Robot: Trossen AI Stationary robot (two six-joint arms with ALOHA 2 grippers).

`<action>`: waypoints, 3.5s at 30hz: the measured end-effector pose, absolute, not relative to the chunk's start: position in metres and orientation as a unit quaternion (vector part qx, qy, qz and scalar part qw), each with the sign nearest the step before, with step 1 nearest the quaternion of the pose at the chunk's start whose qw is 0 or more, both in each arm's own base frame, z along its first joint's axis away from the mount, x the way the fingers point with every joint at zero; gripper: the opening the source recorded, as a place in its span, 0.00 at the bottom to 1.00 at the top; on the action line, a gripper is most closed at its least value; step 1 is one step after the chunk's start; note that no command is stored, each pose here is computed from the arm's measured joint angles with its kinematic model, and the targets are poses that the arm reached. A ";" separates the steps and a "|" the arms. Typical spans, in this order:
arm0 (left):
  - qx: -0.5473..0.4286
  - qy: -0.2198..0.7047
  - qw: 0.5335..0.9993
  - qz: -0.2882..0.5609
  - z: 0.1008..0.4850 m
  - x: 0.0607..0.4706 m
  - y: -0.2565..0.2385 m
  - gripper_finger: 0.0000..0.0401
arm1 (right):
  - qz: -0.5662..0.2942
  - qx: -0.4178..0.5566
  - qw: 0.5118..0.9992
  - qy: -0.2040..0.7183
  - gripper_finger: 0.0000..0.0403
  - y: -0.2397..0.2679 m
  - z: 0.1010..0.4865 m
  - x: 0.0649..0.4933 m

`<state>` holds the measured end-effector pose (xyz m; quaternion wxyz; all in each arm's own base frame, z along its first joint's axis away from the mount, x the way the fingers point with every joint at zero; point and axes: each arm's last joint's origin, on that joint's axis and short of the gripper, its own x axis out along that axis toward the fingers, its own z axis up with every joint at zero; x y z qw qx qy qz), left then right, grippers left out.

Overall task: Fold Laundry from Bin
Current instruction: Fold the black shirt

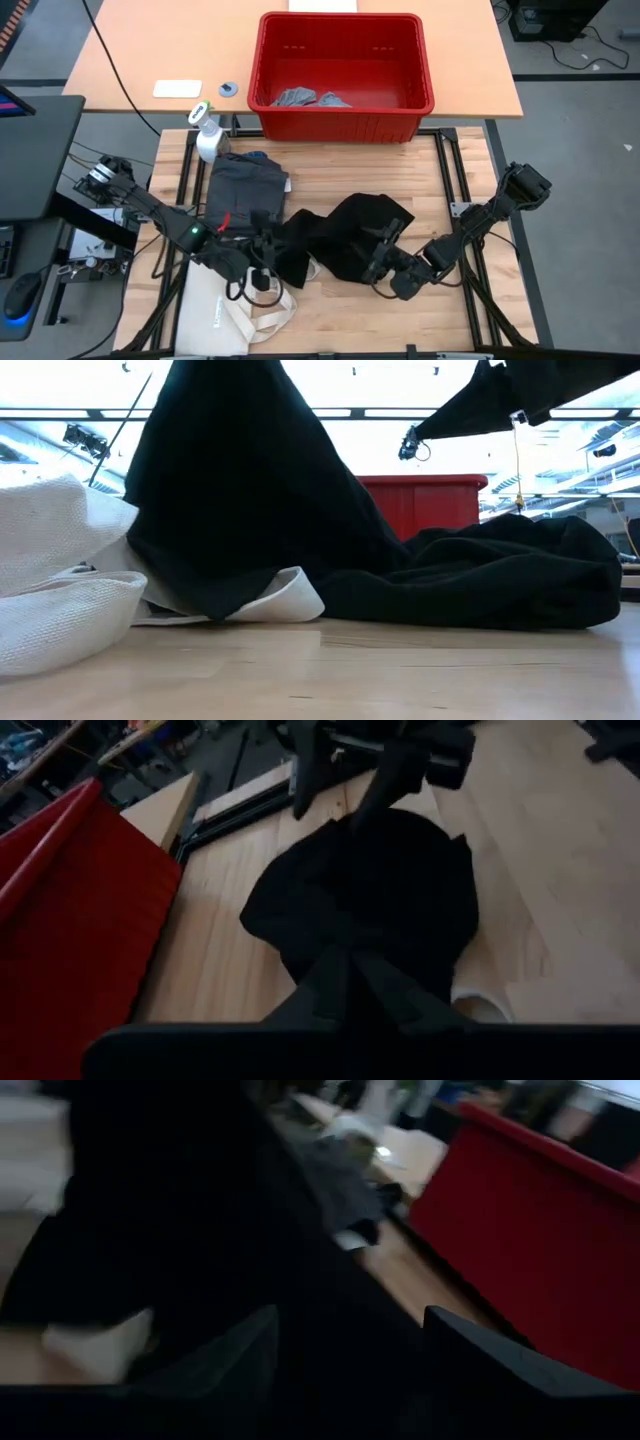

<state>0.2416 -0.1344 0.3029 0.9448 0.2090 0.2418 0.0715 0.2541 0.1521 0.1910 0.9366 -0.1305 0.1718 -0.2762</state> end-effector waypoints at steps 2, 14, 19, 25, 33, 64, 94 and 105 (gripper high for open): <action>0.213 0.251 0.941 0.073 0.304 0.238 -0.131 0.03 | -0.247 -0.151 0.938 0.192 0.64 0.152 0.190 0.256; 0.187 0.220 0.954 0.084 0.323 0.227 -0.118 0.03 | -0.165 -0.109 0.942 0.272 0.64 0.126 0.181 0.272; 0.170 0.203 0.959 0.096 0.328 0.225 -0.117 0.03 | -0.209 -0.118 0.941 0.238 0.64 0.132 0.180 0.272; 0.169 0.199 0.960 0.100 0.329 0.226 -0.117 0.03 | -0.252 -0.178 0.924 0.225 0.64 0.148 0.130 0.288; 0.162 0.197 0.961 0.102 0.329 0.226 -0.117 0.03 | -0.295 -0.224 0.911 0.182 0.64 0.150 0.103 0.305; 0.193 0.158 0.968 0.028 0.333 0.213 -0.147 0.03 | -0.257 -0.308 0.905 0.139 0.02 0.181 0.180 0.291; 0.090 0.302 0.949 -0.003 0.291 0.225 -0.149 0.49 | -0.230 -0.070 0.909 0.341 0.03 0.127 0.323 0.264; 0.044 0.376 0.922 0.085 0.226 0.261 -0.164 0.52 | -0.295 -0.053 0.882 0.363 0.06 0.072 0.324 0.283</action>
